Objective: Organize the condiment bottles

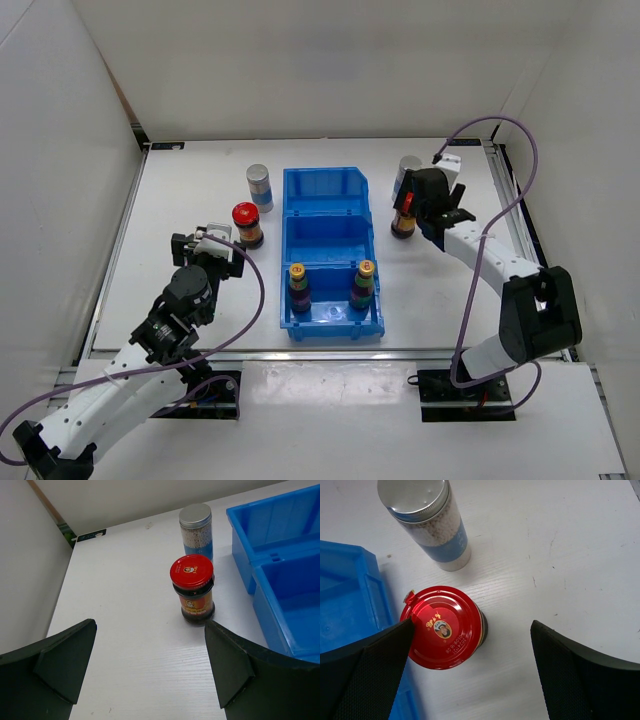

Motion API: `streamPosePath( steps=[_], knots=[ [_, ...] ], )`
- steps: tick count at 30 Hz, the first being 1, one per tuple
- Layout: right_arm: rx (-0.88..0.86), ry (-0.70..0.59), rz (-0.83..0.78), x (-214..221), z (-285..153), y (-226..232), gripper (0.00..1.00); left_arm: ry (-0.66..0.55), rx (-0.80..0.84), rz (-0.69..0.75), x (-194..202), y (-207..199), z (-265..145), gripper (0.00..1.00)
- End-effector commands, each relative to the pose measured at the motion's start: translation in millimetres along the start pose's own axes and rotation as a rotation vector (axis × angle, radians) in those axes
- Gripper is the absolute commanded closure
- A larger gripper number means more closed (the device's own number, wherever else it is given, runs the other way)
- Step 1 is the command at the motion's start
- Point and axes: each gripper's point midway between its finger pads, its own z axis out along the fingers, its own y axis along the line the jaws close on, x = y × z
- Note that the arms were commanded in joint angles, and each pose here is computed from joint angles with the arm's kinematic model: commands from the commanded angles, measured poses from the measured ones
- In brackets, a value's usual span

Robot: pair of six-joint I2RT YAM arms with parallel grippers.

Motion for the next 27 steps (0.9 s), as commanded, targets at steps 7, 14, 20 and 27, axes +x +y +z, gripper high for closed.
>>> streamPosePath(
  steps=[7,14,20,27],
  knots=[
    [0.002,-0.043,0.013,-14.8,-19.2,-10.5,0.0,-0.012,-0.009,-0.009,0.1,0.8,1.4,0.0],
    [-0.14,-0.031,-0.031,-24.2,-14.7,21.5,0.0,-0.007,0.001,-0.003,1.4,-2.0,2.6,0.0],
    [-0.16,0.055,-0.063,0.3,7.6,33.8,0.0,-0.007,0.001,-0.003,1.4,-2.0,2.6,0.0],
    [-0.061,0.115,-0.089,19.3,27.0,18.9,0.02,-0.008,0.01,-0.003,1.1,-3.5,2.6,0.0]
  ],
)
